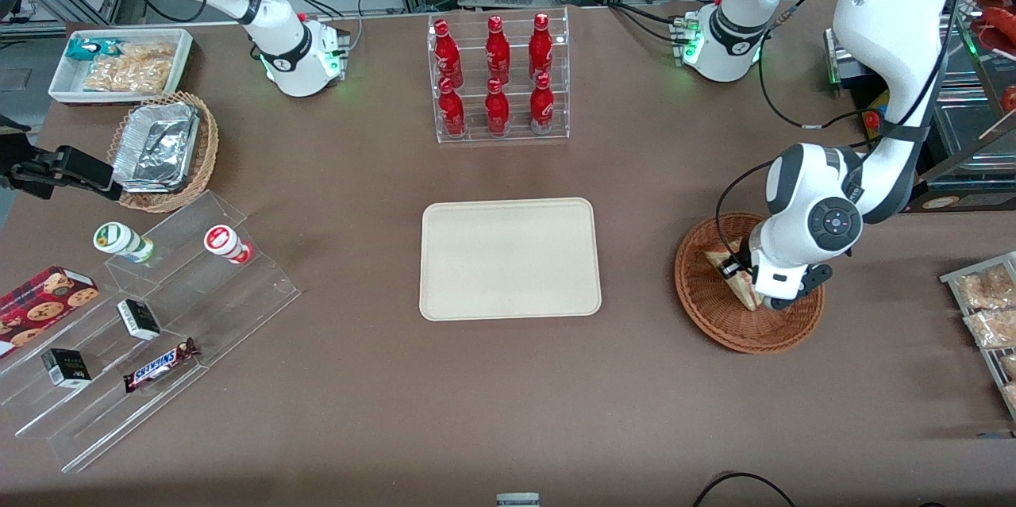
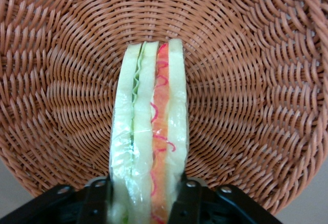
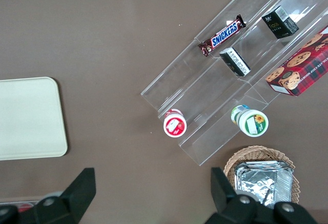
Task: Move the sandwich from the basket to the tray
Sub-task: 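Close the left gripper on the sandwich wedge, then lift the sandwich and carry it over the cream tray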
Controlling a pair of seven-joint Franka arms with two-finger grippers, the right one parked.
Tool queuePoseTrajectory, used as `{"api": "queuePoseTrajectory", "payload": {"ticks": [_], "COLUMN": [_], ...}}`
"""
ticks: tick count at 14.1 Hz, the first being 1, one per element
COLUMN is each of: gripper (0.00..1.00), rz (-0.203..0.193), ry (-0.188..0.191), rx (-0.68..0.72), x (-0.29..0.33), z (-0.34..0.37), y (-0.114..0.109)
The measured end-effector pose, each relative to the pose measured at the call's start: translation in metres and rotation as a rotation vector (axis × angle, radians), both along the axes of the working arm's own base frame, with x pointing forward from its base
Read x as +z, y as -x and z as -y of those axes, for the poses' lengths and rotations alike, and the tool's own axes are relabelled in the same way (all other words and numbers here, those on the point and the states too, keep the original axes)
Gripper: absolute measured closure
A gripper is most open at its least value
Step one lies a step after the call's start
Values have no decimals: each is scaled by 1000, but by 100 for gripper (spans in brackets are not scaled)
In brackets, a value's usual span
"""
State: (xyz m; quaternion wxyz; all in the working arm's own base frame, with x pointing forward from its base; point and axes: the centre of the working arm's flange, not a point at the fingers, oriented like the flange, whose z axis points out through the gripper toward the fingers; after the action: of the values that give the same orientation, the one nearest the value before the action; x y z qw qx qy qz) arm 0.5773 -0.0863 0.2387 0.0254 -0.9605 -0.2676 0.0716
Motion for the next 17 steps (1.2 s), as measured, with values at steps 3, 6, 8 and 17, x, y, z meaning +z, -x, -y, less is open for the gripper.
{"api": "queuePoseTrajectory", "payload": {"ticks": [3, 6, 8, 17], "gripper": [78, 84, 85, 84], "rz": [32, 98, 122, 112], "ry": [6, 32, 61, 138], "rx": [-3, -49, -107, -470], "x": [13, 51, 78, 69], "z": [3, 31, 67, 325], "y": [-10, -30, -35, 38]}}
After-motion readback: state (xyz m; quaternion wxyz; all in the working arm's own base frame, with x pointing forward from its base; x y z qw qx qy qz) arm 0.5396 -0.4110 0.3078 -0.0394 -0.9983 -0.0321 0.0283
